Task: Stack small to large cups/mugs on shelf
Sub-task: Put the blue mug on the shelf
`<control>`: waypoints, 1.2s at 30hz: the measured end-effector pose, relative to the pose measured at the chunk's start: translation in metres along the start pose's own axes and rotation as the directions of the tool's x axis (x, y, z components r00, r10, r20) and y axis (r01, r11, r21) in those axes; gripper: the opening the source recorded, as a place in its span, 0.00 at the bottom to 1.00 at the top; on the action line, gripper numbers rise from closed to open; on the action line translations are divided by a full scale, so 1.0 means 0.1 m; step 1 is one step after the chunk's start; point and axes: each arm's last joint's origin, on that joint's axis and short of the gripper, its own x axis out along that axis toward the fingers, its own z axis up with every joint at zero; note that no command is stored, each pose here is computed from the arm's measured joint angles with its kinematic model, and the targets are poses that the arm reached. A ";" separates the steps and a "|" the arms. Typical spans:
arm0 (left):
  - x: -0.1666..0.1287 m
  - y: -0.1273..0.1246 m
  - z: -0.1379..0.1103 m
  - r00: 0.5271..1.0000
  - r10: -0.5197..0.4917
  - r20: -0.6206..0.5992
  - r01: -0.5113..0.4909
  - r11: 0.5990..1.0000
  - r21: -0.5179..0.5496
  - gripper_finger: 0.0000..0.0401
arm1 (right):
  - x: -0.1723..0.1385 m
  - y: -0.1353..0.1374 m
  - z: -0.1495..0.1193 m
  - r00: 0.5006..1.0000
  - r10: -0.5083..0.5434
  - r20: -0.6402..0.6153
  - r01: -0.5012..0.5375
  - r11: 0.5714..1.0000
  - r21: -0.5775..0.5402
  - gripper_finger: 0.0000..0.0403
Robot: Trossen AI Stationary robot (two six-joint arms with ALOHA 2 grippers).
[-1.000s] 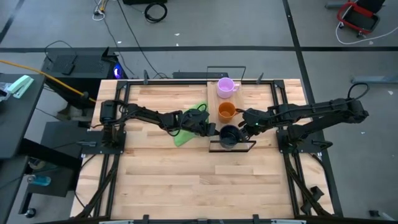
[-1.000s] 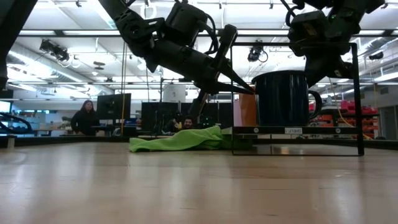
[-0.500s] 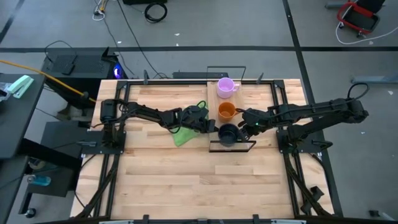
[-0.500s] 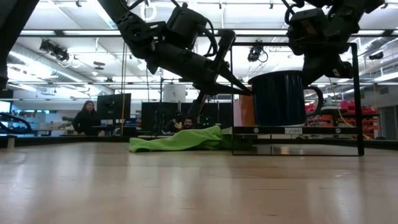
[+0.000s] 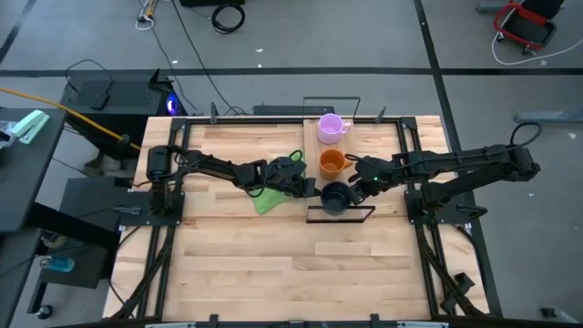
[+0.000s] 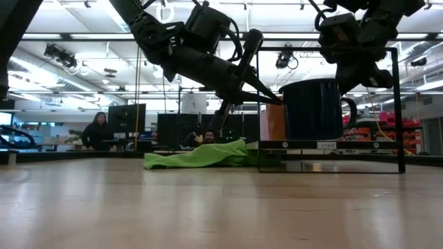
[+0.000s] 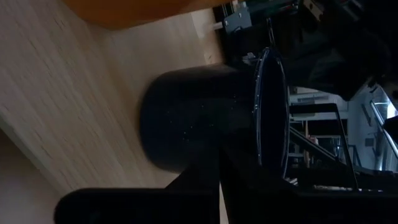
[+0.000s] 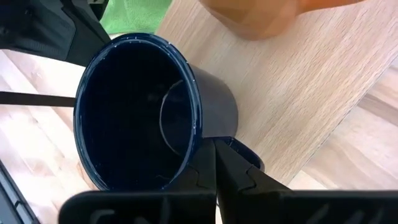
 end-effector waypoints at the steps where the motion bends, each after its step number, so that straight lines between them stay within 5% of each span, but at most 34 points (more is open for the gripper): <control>1: 0.00 0.00 0.00 1.000 0.000 0.000 0.000 1.000 0.000 0.03 | 0.00 0.00 0.00 1.000 0.001 -0.001 -0.001 1.000 0.000 0.00; 36: -0.02 0.03 0.08 1.000 -0.003 0.000 0.003 1.000 -0.008 0.04 | -0.01 -0.08 0.01 0.998 -0.056 -0.013 0.057 0.998 0.022 0.00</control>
